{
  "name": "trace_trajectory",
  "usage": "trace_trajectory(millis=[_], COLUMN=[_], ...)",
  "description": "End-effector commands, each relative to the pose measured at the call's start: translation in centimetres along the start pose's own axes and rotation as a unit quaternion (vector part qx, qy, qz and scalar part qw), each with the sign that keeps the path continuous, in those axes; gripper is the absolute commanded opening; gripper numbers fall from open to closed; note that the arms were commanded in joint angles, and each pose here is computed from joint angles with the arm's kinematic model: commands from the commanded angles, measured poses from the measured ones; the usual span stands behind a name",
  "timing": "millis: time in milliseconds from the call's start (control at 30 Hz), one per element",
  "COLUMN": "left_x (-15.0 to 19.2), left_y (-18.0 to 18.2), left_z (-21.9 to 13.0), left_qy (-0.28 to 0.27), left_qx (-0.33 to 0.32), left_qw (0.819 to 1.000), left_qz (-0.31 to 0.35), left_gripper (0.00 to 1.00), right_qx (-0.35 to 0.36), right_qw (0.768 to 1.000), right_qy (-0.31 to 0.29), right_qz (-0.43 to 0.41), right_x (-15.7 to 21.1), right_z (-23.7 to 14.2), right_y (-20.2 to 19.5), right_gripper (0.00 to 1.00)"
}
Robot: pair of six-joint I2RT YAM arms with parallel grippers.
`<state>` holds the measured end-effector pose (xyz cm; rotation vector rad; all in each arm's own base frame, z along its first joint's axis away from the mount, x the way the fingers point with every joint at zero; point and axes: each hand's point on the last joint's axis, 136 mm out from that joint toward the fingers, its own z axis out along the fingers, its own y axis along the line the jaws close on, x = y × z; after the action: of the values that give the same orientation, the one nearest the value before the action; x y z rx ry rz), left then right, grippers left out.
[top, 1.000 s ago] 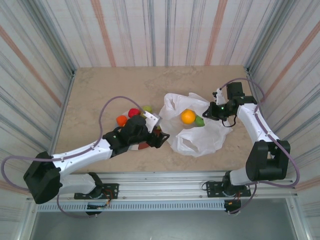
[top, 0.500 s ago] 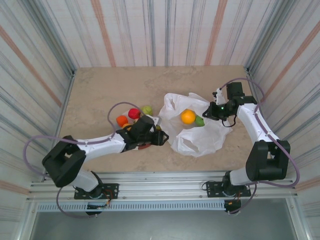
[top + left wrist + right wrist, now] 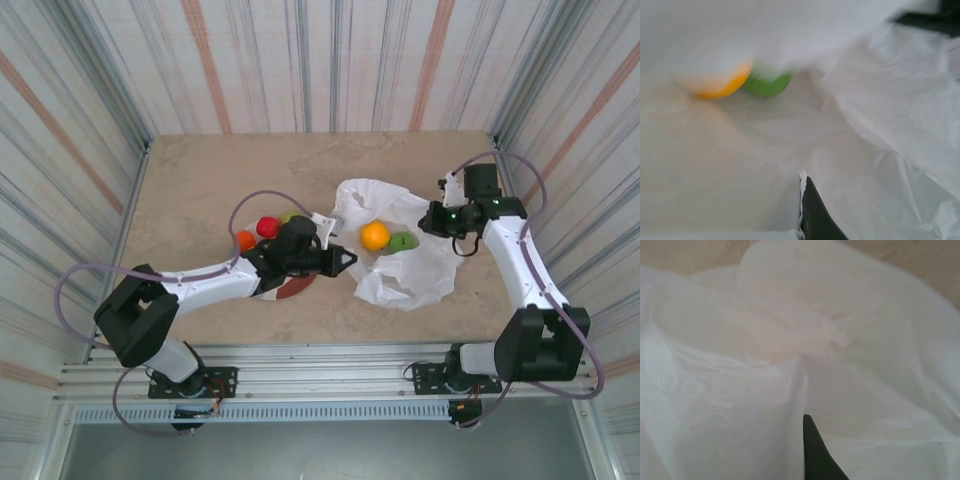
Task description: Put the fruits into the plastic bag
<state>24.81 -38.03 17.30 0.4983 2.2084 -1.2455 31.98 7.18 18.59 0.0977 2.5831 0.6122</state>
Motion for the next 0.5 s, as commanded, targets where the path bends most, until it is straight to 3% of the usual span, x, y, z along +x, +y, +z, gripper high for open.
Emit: trace_trajectory(millis=[0,267,467], left_x=[-2.4,-2.7,-2.3], left_y=[-3.8,-2.2,0.6], left_z=[-0.9,-0.3,0.2], left_qy=[-0.024,-0.034,-0.028], left_qx=[0.062,0.048,-0.01], left_qw=[0.997,0.998,0.999], left_qz=[0.033,0.017,0.024], left_gripper=[0.0,0.0,0.0], right_qx=[0.049,0.067,0.045], right_qw=[0.998,0.997,0.996], right_qy=[-0.032,-0.045,-0.072], right_qz=[-0.005,-0.006,-0.001], right_x=[-1.2,-1.4,-2.3], right_z=[-1.7,-1.7,-1.5], right_y=[-1.1,-1.7,-0.9], right_gripper=[0.0,0.0,0.0])
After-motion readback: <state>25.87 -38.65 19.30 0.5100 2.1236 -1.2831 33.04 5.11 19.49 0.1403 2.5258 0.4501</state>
